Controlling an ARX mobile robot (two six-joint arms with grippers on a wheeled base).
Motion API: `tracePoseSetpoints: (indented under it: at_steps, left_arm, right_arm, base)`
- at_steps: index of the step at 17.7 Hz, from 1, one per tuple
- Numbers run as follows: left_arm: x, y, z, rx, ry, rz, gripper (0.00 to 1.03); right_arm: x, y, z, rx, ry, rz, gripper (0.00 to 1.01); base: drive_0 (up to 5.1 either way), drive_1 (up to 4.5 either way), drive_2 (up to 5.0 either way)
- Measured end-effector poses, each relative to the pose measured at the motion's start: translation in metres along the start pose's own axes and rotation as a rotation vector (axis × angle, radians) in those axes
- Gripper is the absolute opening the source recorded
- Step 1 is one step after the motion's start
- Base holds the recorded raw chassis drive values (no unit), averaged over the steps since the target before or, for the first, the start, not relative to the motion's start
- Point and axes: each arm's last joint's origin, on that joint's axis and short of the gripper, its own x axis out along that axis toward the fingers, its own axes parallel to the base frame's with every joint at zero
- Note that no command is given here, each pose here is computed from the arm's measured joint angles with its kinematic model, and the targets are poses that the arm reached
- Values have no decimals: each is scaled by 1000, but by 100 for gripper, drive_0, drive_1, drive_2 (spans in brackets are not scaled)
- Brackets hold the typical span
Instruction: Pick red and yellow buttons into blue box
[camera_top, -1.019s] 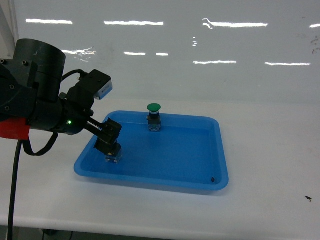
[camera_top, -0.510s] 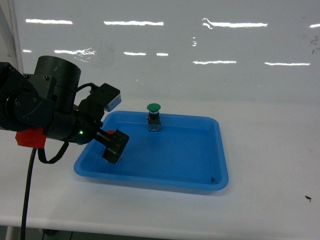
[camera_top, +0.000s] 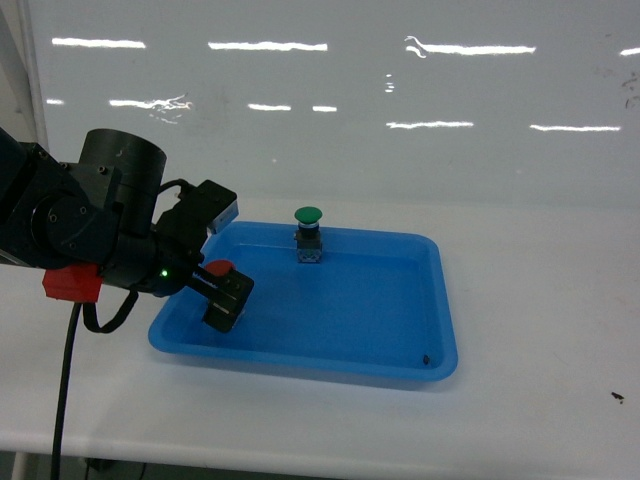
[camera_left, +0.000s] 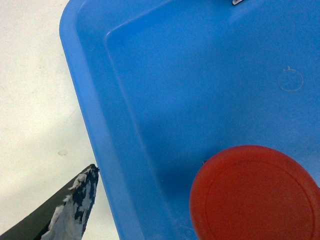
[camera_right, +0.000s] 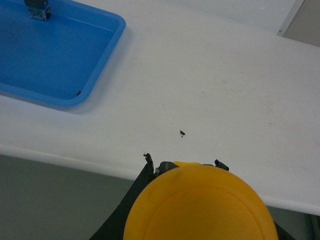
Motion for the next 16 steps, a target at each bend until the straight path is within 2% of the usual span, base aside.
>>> tracePoseSetpoints:
  at_steps: [8,9,15,16]
  left_arm:
    - [0,0,0,0,0,0,98]
    - [0,0,0,3,1,1,91]
    - [0,0,0,9,0,0,31]
    - [0,0,0,10,-1,1,26]
  right_arm:
    - [0,0,0,0,0,0,27]
    - [0,0,0,0,0,0,27]
    - [0,0,0,0,0,0,26]
    - [0,0,0,0,0,0,26]
  base:
    - [0,0,0]
    - [0,0,0]
    - [0,0,0]
    - [0,0,0]
